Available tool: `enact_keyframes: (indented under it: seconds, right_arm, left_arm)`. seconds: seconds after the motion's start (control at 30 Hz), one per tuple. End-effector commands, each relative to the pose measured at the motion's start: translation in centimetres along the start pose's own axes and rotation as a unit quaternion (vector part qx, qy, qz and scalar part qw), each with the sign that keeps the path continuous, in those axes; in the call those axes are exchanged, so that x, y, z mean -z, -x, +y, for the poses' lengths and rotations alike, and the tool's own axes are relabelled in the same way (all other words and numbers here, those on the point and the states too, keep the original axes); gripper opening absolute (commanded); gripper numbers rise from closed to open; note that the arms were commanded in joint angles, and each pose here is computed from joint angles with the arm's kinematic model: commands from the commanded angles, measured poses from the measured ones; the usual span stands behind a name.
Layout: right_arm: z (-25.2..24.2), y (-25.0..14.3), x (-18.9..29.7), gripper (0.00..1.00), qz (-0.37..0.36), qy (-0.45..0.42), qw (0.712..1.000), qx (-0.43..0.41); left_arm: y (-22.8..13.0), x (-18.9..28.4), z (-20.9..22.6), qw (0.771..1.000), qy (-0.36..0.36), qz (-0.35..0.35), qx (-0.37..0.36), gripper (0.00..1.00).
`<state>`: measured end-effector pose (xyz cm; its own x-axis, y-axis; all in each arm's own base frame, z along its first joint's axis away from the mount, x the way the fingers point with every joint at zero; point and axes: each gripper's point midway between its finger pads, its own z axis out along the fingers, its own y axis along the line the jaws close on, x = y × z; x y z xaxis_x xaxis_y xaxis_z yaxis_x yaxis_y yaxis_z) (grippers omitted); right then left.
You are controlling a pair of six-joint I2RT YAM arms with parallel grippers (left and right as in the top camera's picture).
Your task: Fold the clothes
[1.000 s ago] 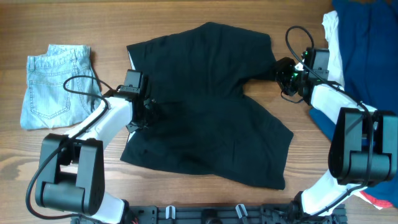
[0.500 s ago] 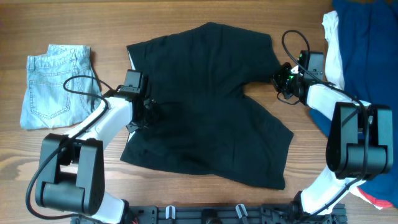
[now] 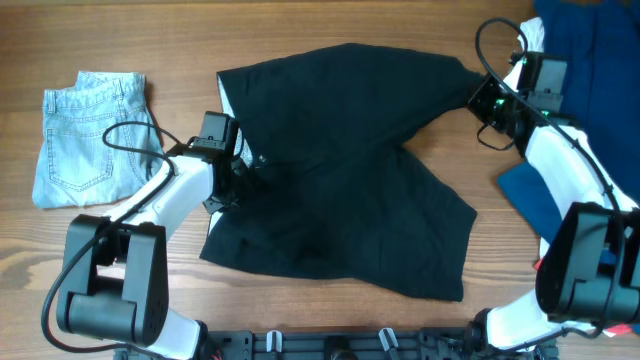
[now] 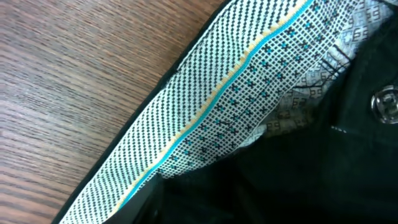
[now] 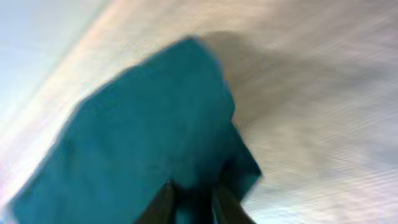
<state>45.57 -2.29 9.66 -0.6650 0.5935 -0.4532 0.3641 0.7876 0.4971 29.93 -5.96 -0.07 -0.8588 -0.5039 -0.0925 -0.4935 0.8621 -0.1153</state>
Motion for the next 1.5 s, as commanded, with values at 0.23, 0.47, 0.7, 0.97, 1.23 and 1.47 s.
enact_keyframes:
  seconds: [0.23,0.47,0.7,0.97,1.23,1.47]
  right_arm:
    - [-8.8,-3.3,1.1,0.47,0.057,-0.207,0.977,0.004]
    - [-8.0,-5.7,2.3,0.49,0.115,-0.183,0.976,0.015]
    - [-5.2,-6.5,7.4,0.50,0.129,-0.147,0.980,0.023]
    - [-3.8,-10.1,14.2,0.52,0.171,-0.143,0.975,0.018]
    - [-1.6,-17.0,14.7,0.54,0.251,-0.118,0.960,0.039]
    - [-2.0,-24.0,15.0,0.57,0.299,-0.134,0.944,0.040]
  left_arm:
    - [-0.8,-1.1,1.5,0.999,0.031,0.016,-0.003,0.36]
    - [0.2,-0.5,1.0,0.999,0.019,0.002,-0.043,0.39]
    - [4.0,6.4,-1.6,0.994,-0.030,-0.085,-0.063,0.42]
    - [-0.2,11.1,2.2,0.999,0.008,-0.051,0.002,0.57]
    - [-5.4,8.9,6.3,0.993,0.081,0.041,0.074,0.63]
    - [-9.2,6.2,7.8,0.987,0.089,0.103,0.082,0.63]
